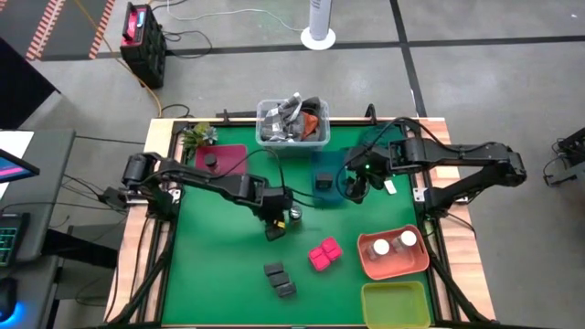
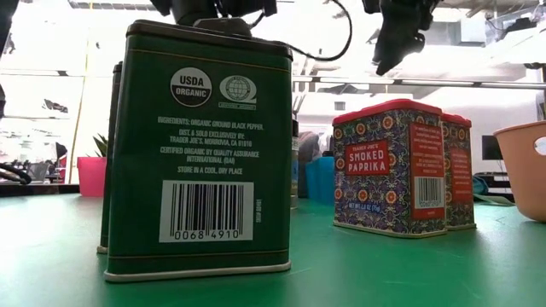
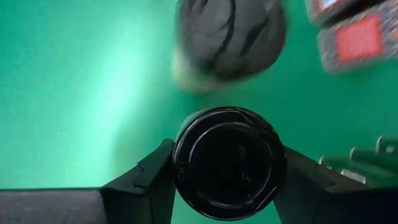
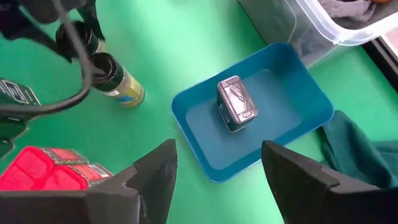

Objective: Sort spices by type
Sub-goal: Put the black seasoning bottle into the pink bin

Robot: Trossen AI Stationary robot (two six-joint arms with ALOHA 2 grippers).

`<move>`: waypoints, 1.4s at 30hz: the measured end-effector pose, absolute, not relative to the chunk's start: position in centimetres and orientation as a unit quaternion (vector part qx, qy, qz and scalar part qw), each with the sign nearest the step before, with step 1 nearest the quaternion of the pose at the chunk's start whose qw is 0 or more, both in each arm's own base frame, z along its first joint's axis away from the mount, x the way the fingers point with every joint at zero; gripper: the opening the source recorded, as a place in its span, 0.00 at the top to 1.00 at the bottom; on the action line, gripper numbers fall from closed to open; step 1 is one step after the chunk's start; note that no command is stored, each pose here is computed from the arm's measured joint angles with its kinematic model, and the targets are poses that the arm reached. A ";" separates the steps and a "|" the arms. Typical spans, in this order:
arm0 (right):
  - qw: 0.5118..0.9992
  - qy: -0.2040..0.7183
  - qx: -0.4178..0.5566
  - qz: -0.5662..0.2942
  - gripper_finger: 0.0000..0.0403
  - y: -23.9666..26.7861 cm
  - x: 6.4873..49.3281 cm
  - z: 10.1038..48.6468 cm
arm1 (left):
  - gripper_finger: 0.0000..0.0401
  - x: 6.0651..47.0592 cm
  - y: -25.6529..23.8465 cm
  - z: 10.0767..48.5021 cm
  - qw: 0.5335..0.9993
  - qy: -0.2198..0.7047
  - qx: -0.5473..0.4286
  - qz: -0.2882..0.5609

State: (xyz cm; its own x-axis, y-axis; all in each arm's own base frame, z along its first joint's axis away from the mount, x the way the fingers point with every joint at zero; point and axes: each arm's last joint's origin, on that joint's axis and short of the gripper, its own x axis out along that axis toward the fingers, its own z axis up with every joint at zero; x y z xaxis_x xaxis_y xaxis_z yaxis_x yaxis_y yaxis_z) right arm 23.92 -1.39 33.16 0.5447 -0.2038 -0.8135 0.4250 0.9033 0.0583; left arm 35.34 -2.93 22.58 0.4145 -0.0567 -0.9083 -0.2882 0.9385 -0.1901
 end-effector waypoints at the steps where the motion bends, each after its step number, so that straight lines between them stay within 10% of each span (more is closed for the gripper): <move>1: 0.870 0.441 0.129 -0.182 0.35 -1.3 23.9 33.2 | 0.51 35.0 -2.6 22.8 0.822 0.542 -0.159 0.074; 22: 0.869 0.403 0.158 -0.238 0.35 -0.9 24.2 33.3 | 0.50 21.8 6.8 30.4 0.823 0.435 -0.159 0.330; 42: 0.873 0.374 0.166 -0.265 0.35 -2.1 24.6 33.6 | 0.49 18.0 12.1 25.0 0.789 0.448 -0.201 0.368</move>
